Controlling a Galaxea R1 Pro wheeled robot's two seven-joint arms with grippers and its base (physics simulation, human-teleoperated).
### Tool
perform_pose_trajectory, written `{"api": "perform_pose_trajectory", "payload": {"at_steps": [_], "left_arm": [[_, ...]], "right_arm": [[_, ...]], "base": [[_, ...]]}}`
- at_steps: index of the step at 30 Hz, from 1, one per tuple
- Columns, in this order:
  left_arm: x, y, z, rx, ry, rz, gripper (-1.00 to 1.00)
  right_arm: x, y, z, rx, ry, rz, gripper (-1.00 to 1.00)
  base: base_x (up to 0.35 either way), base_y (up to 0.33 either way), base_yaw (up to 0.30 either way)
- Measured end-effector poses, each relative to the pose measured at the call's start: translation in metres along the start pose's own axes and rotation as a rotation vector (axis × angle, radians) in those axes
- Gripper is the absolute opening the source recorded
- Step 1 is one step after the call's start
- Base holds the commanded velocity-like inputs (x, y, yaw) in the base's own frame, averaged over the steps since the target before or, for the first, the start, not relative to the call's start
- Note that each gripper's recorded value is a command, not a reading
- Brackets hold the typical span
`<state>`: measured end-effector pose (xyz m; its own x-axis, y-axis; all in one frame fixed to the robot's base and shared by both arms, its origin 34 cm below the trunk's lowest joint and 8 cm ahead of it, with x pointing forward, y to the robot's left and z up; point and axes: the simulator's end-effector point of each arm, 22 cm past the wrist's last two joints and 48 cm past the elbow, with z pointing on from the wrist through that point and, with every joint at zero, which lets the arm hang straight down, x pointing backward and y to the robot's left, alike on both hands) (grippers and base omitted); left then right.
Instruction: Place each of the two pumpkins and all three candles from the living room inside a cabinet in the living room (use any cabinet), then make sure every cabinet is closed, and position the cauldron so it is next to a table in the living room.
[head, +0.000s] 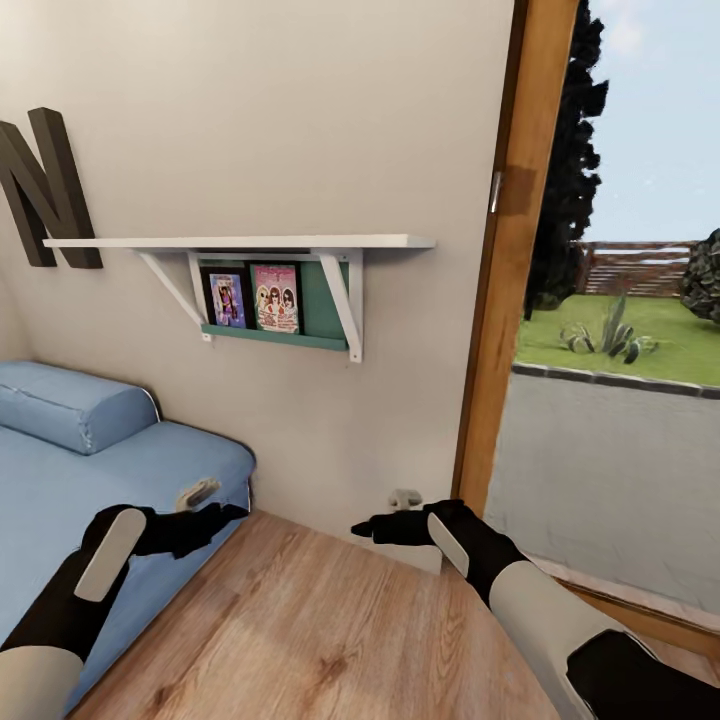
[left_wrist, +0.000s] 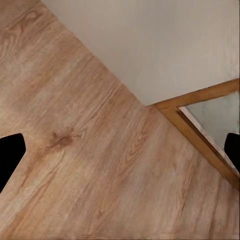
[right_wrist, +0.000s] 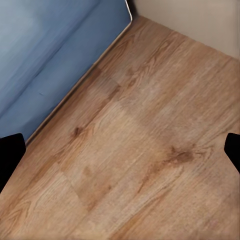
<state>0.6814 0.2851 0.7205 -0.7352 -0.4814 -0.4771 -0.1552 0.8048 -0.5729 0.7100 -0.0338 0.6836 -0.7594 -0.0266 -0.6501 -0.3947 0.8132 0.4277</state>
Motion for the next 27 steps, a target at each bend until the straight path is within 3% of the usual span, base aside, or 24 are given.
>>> {"api": "perform_pose_trajectory", "payload": {"at_steps": [10,24,27], "left_arm": [[0.019,-0.032,-0.007,0.211,0.041,0.02,1.0],[0.016,-0.032,-0.011,0.225,0.038,0.022,1.0],[0.015,-0.036,-0.012,0.249,0.038,0.006,1.0]], "right_arm": [[0.001,-0.001,0.0,0.002,0.001,-0.001,1.0],[0.0,0.0,0.0,0.0,0.0,0.0,1.0],[0.0,0.0,0.0,0.001,-0.001,0.0,1.0]], "base": [[0.012,0.0,0.0],[0.131,0.0,0.0],[0.17,0.0,0.0]]}}
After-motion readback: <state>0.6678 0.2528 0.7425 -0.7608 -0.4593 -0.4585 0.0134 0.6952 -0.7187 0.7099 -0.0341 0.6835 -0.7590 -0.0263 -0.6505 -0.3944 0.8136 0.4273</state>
